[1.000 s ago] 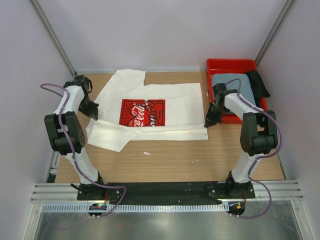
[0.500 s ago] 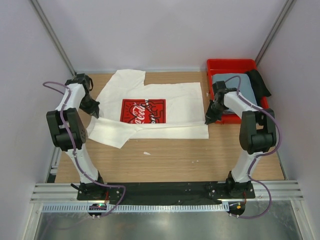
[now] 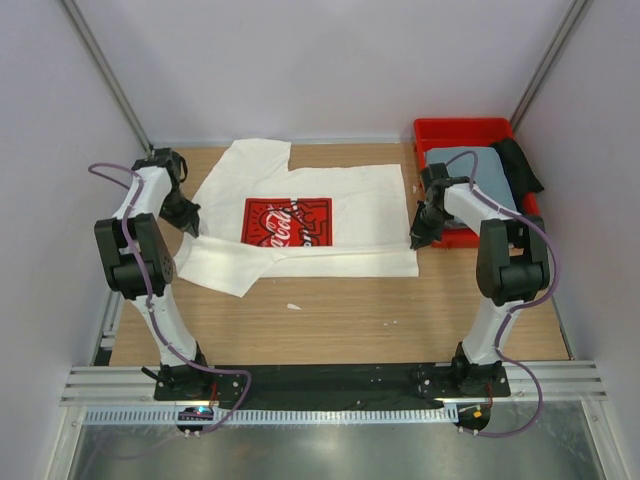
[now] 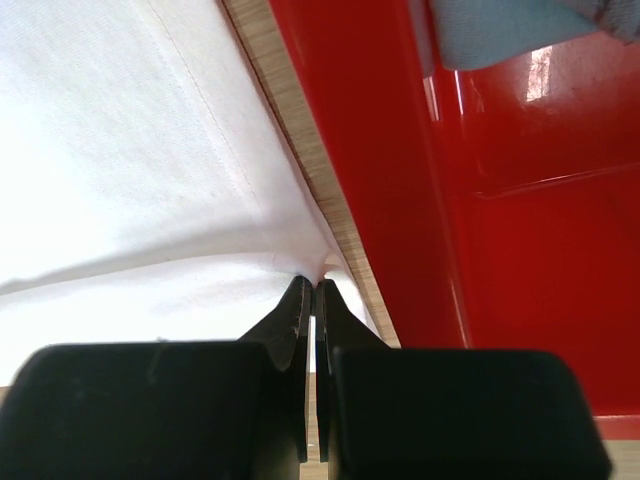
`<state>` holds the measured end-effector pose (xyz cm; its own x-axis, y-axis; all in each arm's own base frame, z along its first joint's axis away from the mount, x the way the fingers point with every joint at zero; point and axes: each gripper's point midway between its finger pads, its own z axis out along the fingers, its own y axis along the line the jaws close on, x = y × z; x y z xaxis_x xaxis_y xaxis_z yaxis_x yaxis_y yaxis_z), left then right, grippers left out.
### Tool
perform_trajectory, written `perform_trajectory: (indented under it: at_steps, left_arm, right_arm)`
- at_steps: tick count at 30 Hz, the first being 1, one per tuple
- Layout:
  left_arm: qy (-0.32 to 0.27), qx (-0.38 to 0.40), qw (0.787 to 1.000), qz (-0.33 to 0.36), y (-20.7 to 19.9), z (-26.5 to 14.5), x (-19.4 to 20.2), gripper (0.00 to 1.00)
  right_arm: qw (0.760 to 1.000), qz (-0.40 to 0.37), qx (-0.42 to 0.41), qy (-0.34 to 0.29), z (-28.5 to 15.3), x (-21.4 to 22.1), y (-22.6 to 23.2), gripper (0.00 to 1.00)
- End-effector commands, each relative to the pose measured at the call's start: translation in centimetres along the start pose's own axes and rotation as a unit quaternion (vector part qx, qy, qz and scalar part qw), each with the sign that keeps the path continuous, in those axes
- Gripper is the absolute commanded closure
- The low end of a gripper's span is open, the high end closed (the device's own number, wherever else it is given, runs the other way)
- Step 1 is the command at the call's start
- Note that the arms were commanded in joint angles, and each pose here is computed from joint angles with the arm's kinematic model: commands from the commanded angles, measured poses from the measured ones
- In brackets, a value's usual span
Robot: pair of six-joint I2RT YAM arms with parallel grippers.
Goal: Fold and stack the t-shirts
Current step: Fold the tshirt
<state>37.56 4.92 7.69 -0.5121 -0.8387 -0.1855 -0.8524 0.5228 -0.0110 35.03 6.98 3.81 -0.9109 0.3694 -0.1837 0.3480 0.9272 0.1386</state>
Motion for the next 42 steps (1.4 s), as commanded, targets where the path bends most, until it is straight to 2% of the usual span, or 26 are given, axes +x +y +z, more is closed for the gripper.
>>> perform_trajectory:
  at_steps: [1,42]
  left_arm:
    - [-0.019,0.014,1.000,0.007,-0.9,-0.7,-1.1,1.00]
    - [-0.015,0.007,1.000,0.012,-1.0,0.2,-1.2,1.00]
  right_arm:
    - [0.999,-0.003,0.026,-0.034,-0.3,-2.0,-0.7,0.99]
    - [0.998,-0.006,0.037,-0.040,0.2,-2.8,-0.7,0.96]
